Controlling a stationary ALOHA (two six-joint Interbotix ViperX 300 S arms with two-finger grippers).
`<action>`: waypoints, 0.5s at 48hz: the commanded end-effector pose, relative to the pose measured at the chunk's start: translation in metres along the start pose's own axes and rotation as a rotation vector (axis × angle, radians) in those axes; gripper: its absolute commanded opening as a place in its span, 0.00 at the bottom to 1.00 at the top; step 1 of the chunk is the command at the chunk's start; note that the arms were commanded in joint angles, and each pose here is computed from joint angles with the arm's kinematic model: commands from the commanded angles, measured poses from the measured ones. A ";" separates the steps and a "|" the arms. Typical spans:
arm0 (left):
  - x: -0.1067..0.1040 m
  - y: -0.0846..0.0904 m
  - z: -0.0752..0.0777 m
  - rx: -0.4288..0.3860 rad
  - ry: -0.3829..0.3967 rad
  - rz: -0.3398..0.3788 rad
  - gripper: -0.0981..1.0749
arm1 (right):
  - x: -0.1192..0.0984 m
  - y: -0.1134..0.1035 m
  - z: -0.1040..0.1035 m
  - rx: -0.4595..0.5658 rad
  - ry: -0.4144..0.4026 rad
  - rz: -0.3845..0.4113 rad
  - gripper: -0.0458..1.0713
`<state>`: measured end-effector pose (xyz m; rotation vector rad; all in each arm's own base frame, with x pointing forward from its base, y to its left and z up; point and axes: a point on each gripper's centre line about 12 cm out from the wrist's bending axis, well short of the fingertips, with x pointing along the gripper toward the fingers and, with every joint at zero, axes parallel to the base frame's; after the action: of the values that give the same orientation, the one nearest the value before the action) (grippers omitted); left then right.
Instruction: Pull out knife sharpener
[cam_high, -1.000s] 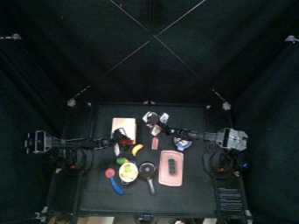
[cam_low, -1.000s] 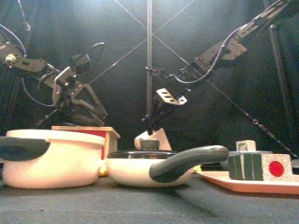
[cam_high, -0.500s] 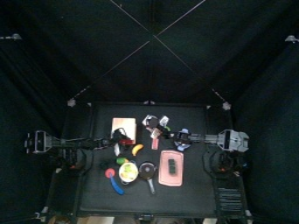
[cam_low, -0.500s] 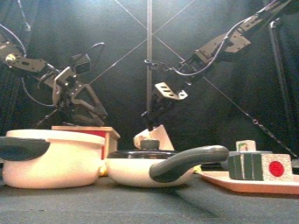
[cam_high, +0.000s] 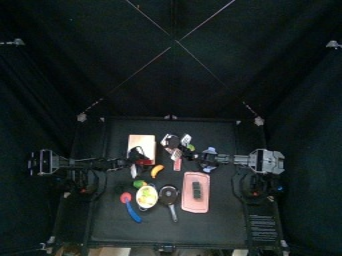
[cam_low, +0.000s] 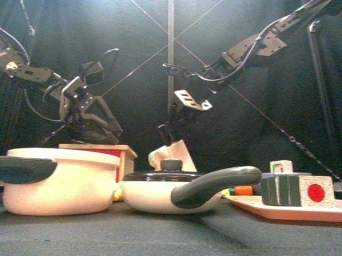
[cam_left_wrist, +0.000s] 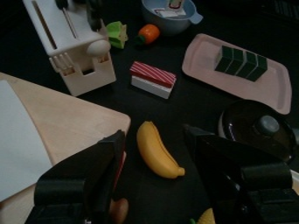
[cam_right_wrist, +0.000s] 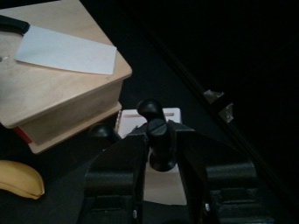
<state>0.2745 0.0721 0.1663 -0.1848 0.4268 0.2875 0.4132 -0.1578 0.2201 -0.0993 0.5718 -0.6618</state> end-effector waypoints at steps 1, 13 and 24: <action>0.000 -0.001 0.005 0.000 -0.018 -0.004 0.86 | -0.010 -0.005 0.019 0.009 -0.049 -0.004 0.61; 0.000 -0.001 0.005 0.000 -0.017 -0.004 0.86 | -0.011 -0.004 0.014 0.012 0.020 -0.008 0.61; 0.000 -0.001 0.004 0.000 -0.015 -0.004 0.86 | -0.012 -0.006 0.017 -0.062 0.079 -0.050 0.61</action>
<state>0.2740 0.0720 0.1662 -0.1835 0.4270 0.2867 0.4083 -0.1560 0.2189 -0.1497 0.7074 -0.6853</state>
